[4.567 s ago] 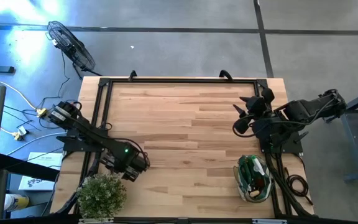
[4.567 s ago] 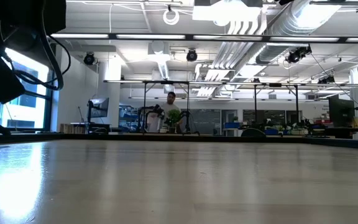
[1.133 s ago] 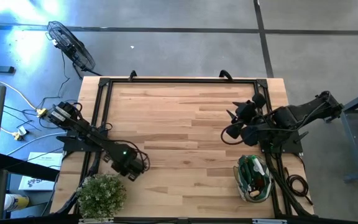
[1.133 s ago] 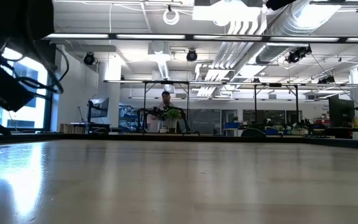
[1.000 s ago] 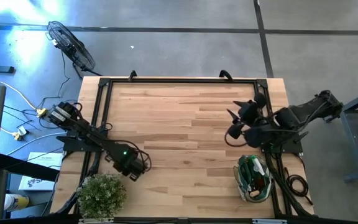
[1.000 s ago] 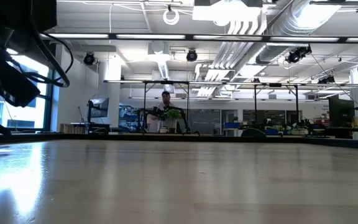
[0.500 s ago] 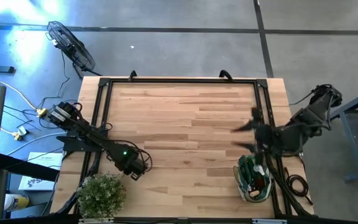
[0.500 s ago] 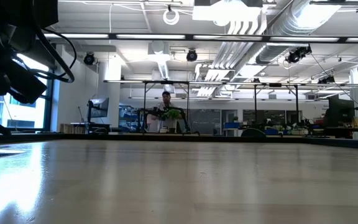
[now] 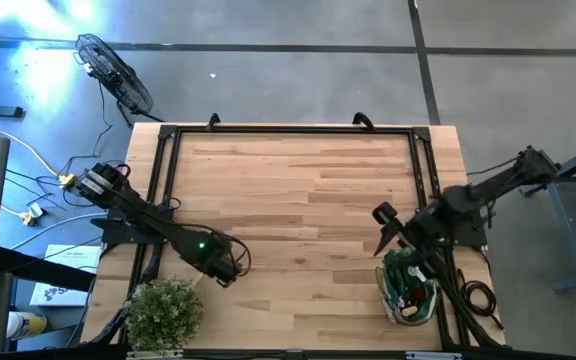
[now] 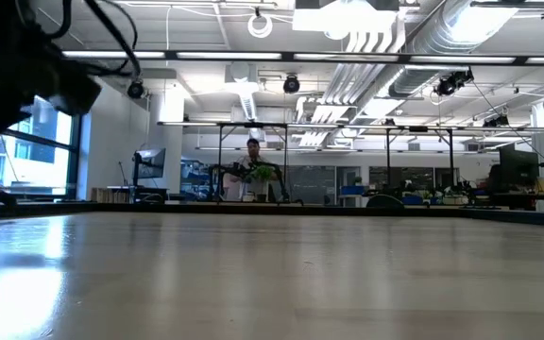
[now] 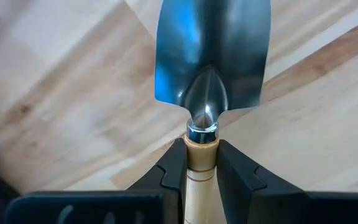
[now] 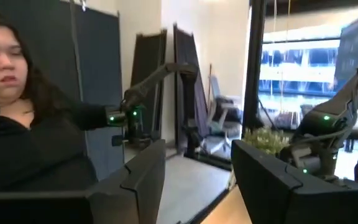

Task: Pick & Place Garden tools in Gardening bag
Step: Put the brown trowel into the green gardening bag

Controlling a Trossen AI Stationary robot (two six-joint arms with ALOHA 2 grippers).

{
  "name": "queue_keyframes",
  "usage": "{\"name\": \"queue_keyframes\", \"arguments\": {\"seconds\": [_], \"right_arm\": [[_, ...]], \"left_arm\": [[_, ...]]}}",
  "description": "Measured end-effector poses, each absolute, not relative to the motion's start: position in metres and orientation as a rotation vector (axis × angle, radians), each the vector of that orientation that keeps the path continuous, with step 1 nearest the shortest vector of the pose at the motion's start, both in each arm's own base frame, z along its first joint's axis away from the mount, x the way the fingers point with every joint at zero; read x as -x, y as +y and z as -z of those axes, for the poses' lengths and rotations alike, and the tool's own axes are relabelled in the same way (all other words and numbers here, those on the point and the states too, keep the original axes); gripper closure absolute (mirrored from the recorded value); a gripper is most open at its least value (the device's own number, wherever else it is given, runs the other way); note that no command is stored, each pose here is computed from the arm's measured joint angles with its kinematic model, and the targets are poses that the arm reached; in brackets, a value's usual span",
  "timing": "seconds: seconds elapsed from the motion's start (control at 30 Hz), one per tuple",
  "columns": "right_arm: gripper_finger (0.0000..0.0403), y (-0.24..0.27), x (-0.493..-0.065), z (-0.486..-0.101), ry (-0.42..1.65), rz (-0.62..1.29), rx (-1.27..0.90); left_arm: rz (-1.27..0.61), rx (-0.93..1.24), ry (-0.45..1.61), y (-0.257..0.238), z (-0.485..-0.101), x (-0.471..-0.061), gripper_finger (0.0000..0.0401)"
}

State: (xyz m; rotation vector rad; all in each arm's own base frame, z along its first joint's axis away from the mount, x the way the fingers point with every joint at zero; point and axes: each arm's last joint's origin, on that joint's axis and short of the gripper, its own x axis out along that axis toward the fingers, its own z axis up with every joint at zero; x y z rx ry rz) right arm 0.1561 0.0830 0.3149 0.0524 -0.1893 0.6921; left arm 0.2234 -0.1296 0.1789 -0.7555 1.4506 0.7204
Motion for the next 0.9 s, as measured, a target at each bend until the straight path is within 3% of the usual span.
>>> {"name": "queue_keyframes", "arguments": {"seconds": [0.27,0.67,0.9], "right_arm": [[0.0229,0.066,-0.163,-0.284,-0.23,-0.504,-0.055],[0.0229,0.06,-0.164,-0.285,-0.243,-0.316,-0.017],[0.0229,0.06,-0.168,-0.282,-0.222,-0.267,-0.026]], "left_arm": [[-0.829,0.59,1.286,-0.128,-0.227,-0.234,0.035],[-0.779,0.192,0.661,-0.125,-0.337,-0.262,0.035],[-0.812,-0.031,0.389,-0.127,-0.374,-0.274,0.035]]}}
